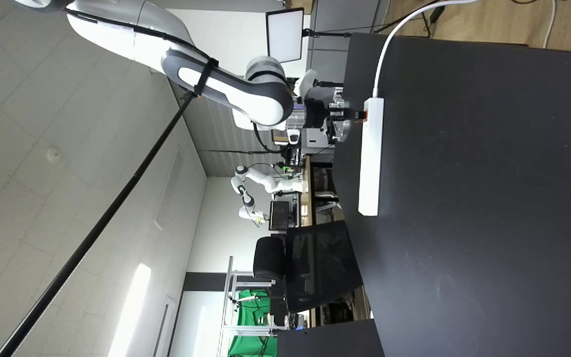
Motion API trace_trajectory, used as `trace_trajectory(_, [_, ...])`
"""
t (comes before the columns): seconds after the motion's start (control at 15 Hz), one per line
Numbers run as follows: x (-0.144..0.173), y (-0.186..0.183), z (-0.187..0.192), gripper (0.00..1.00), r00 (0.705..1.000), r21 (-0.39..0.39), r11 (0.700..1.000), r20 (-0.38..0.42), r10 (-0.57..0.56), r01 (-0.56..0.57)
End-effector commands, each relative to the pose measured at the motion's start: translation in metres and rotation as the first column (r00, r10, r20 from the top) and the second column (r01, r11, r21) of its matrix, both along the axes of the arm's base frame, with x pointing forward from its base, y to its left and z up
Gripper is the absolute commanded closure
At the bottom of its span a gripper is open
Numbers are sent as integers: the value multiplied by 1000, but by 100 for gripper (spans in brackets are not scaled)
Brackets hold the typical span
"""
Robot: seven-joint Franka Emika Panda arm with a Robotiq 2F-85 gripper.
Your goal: Switch the extension cord on
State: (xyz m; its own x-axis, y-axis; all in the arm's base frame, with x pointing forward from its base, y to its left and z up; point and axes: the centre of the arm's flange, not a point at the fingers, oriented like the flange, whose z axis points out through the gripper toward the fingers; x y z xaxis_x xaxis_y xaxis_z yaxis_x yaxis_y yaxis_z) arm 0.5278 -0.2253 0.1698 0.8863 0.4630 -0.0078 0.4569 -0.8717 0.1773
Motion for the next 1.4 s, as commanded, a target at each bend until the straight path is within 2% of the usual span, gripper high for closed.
trace_trajectory(0.0, [3, -5, 2, 100, 1000, 2, 1000, 10, -18, 18])
trace_trajectory(0.87, [7, -18, -9, 100, 999, 11, 999, 5, -32, 32])
trace_trajectory(1.33, [27, -51, -28, 100, 997, 191, 982, -69, 16, -2])
